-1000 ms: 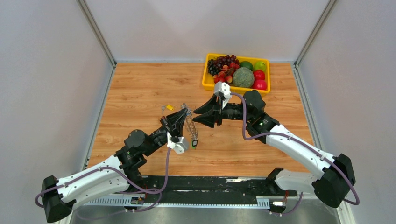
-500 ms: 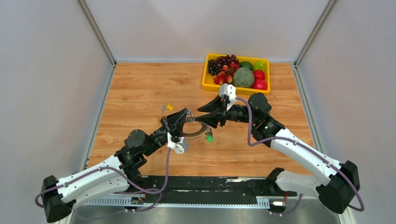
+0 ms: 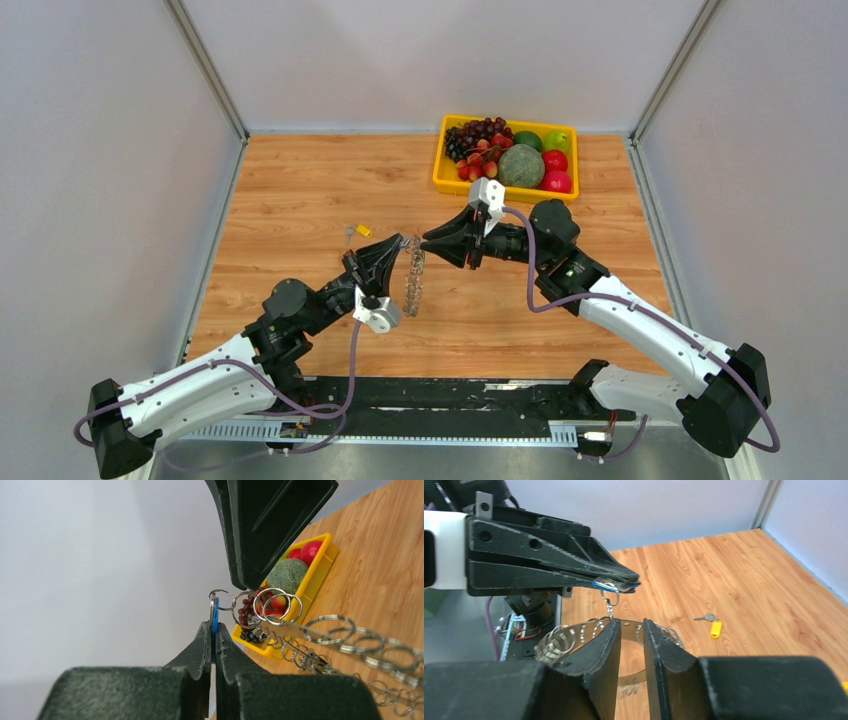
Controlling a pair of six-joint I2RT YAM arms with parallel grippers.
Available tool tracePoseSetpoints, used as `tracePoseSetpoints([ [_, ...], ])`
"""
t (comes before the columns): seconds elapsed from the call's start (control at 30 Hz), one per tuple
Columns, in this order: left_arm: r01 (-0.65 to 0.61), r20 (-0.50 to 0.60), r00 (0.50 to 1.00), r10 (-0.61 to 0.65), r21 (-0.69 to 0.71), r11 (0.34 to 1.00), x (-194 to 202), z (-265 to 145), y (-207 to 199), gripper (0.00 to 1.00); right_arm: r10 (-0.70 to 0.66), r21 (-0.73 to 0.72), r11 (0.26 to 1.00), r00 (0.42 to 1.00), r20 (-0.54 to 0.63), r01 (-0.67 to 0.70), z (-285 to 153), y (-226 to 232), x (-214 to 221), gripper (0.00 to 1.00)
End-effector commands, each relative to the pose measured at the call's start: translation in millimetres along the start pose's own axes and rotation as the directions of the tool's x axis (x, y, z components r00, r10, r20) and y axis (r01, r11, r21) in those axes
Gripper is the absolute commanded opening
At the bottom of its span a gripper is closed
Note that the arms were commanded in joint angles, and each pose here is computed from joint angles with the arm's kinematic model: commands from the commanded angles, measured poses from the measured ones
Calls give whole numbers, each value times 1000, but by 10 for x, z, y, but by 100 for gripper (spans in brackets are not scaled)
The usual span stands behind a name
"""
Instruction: Remove the keys from the keyring
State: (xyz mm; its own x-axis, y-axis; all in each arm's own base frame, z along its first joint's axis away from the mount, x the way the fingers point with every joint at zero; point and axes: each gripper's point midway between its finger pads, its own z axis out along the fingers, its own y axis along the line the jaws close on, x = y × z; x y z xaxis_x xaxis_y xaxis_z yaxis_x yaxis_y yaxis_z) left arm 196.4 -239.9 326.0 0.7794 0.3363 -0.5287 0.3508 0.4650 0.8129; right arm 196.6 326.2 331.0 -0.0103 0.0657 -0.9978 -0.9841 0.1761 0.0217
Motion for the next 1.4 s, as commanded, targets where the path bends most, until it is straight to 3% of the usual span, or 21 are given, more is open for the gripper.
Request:
tracePoseSetpoints([
  [0.0, 20, 80, 997, -15, -68, 997, -227, 1, 251, 0, -12, 88, 996, 999, 33, 9, -12, -135, -95, 24],
  [0.1, 22, 85, 996, -16, -66, 998, -236, 1, 250, 0, -2, 77, 997, 999, 32, -1, 17, -134, -79, 20],
  [0.43, 16, 68, 998, -10, -83, 996, -201, 5, 271, 0, 15, -155, 988, 1000, -2, -15, 109, 207, -26, 20],
  [0.63, 15, 73, 997, -10, -74, 997, -208, 8, 250, 0, 9, -171, 985, 1000, 4, -8, 85, 249, -50, 22],
  [1.03, 18, 101, 995, -13, -43, 999, -261, 5, 202, 0, -37, -12, 999, 998, 50, 38, -36, 75, -165, 22],
  [1.37, 20, 105, 994, -16, -37, 999, -269, 9, 190, 0, 20, -141, 990, 999, 25, -16, 91, 211, -126, 22],
])
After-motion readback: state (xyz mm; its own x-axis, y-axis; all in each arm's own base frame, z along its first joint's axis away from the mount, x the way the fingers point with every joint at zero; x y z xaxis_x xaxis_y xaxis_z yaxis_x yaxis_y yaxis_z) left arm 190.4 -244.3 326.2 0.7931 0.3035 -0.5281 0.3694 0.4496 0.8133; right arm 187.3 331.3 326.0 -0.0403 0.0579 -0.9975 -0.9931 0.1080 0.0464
